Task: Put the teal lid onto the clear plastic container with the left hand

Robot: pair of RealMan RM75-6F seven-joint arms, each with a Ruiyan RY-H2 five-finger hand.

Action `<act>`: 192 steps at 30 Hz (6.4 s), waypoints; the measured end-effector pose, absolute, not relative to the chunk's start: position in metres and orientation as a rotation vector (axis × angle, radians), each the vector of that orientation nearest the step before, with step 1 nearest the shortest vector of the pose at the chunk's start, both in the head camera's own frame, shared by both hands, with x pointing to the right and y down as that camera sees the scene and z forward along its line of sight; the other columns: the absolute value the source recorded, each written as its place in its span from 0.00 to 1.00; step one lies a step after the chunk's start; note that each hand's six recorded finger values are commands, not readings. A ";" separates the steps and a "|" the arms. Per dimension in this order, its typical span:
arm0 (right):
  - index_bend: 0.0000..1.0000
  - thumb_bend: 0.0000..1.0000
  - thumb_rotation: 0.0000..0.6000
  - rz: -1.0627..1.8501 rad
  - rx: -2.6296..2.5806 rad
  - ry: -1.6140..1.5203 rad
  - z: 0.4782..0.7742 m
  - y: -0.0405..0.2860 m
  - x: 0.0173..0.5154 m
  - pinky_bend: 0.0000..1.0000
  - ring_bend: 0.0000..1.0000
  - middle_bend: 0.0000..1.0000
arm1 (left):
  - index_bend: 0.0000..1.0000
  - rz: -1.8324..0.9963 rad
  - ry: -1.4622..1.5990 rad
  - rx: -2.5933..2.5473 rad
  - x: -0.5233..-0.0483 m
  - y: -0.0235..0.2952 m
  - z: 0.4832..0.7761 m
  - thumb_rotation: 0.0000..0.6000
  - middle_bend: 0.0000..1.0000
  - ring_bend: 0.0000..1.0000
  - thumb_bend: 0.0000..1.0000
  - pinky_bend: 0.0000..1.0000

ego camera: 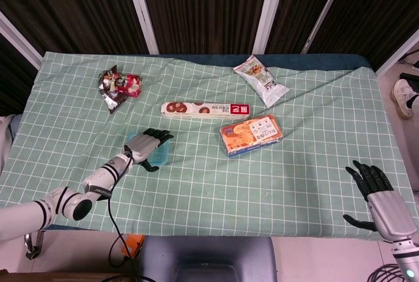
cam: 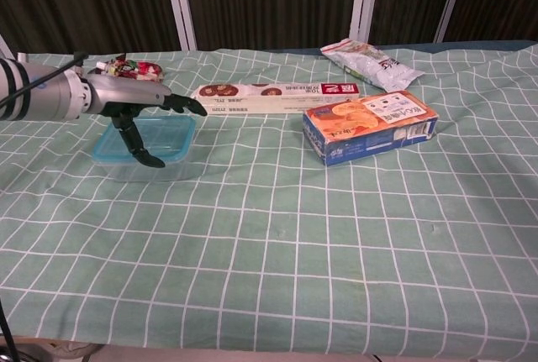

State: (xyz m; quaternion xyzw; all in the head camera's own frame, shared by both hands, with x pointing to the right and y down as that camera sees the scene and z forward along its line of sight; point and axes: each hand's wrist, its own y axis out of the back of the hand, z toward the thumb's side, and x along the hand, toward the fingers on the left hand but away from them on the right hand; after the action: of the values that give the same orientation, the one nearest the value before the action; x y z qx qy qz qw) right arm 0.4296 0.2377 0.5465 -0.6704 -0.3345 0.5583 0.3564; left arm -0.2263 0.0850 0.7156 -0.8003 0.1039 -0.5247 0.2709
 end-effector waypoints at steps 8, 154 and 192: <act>0.00 0.19 1.00 1.428 -1.741 -0.851 0.545 0.241 0.427 0.00 0.00 0.01 | 0.00 -1.263 0.370 -2.092 -0.232 0.099 0.673 1.00 0.10 0.00 0.22 0.00; 0.00 0.19 1.00 1.417 -1.743 -0.865 0.539 0.244 0.431 0.00 0.00 0.03 | 0.00 -1.509 0.492 -2.007 -0.312 0.114 0.725 1.00 0.26 0.00 0.56 0.00; 0.00 0.19 1.00 1.443 -1.720 -0.834 0.545 0.246 0.429 0.00 0.00 0.04 | 0.00 -1.215 0.756 -1.833 -0.368 0.197 0.607 1.00 0.00 0.00 0.42 0.00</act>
State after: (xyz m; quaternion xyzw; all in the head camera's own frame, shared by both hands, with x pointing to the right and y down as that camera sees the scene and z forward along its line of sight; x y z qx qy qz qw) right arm 0.4289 0.2461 0.5453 -0.6688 -0.3241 0.5609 0.3647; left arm -0.3682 0.1971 0.6073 -0.7234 0.2984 -0.4795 0.3971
